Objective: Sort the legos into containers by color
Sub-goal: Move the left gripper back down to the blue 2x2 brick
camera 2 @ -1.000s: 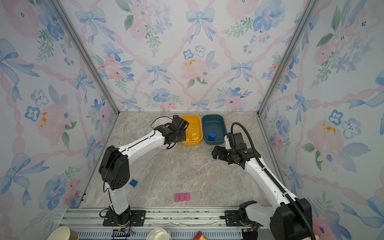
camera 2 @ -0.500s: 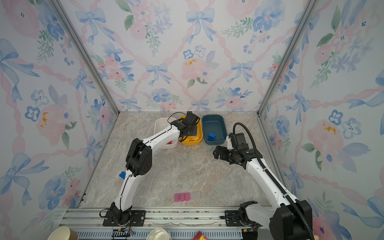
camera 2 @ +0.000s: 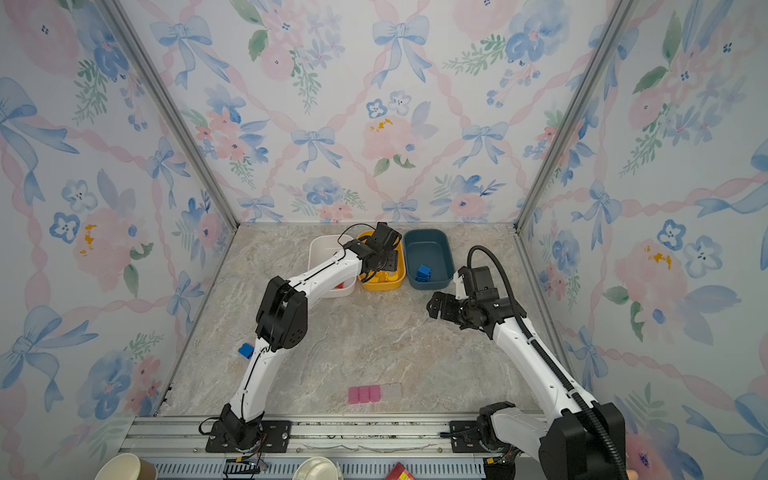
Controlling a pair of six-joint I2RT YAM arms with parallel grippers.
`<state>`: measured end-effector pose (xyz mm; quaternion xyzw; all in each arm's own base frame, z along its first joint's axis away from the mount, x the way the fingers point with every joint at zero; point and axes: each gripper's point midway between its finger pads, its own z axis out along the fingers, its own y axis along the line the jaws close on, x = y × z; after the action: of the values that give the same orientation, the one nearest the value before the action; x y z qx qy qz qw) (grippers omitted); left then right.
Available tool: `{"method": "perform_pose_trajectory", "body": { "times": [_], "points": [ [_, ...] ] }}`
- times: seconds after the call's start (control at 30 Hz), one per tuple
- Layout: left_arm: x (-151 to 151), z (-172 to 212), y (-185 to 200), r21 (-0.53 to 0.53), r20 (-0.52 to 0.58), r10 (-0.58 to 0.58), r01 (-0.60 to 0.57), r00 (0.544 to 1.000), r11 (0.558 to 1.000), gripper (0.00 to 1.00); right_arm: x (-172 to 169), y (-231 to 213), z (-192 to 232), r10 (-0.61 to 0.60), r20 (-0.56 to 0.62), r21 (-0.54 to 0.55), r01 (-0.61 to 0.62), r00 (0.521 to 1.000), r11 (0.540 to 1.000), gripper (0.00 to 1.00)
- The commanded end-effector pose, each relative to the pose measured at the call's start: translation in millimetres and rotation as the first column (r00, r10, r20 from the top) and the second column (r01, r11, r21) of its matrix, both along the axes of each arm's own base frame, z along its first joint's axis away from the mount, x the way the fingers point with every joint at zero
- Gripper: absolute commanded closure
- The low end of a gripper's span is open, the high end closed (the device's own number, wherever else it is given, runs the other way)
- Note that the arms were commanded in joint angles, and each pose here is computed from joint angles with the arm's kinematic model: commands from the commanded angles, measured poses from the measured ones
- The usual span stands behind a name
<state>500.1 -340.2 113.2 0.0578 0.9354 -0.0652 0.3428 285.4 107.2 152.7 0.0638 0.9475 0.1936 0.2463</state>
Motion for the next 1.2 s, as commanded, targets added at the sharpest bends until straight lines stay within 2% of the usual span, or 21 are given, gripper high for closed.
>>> {"method": "perform_pose_trajectory", "body": {
  "times": [0.0, 0.3, 0.63, 0.93, 1.17],
  "points": [
    [-1, 33, 7, -0.016, 0.043, 0.004, -0.004, 0.999, 1.000, 0.29, -6, -3, -2, 0.000, -0.013, 0.002, 0.000, 1.000, 1.000, 0.03],
    [-34, 57, 33, -0.008, 0.043, 0.024, -0.024, 0.999, 1.000, 0.23, -3, 3, -3, 0.026, -0.014, 0.016, -0.026, 1.000, 1.000, 0.03],
    [-110, 38, 104, 0.035, -0.048, 0.120, -0.118, 0.992, 0.992, 0.14, 2, 9, -9, 0.064, -0.028, 0.023, -0.063, 0.998, 0.998, 0.03],
    [-171, 18, 176, -0.015, -0.144, 0.247, -0.252, 0.958, 0.968, 0.13, 7, 20, -19, 0.104, -0.046, 0.048, -0.102, 0.993, 0.994, 0.03],
    [-208, -3, 229, -0.018, -0.227, 0.373, -0.387, 0.900, 0.922, 0.14, 5, 24, -21, 0.140, -0.055, 0.051, -0.137, 0.989, 0.989, 0.03]
  ]
}}
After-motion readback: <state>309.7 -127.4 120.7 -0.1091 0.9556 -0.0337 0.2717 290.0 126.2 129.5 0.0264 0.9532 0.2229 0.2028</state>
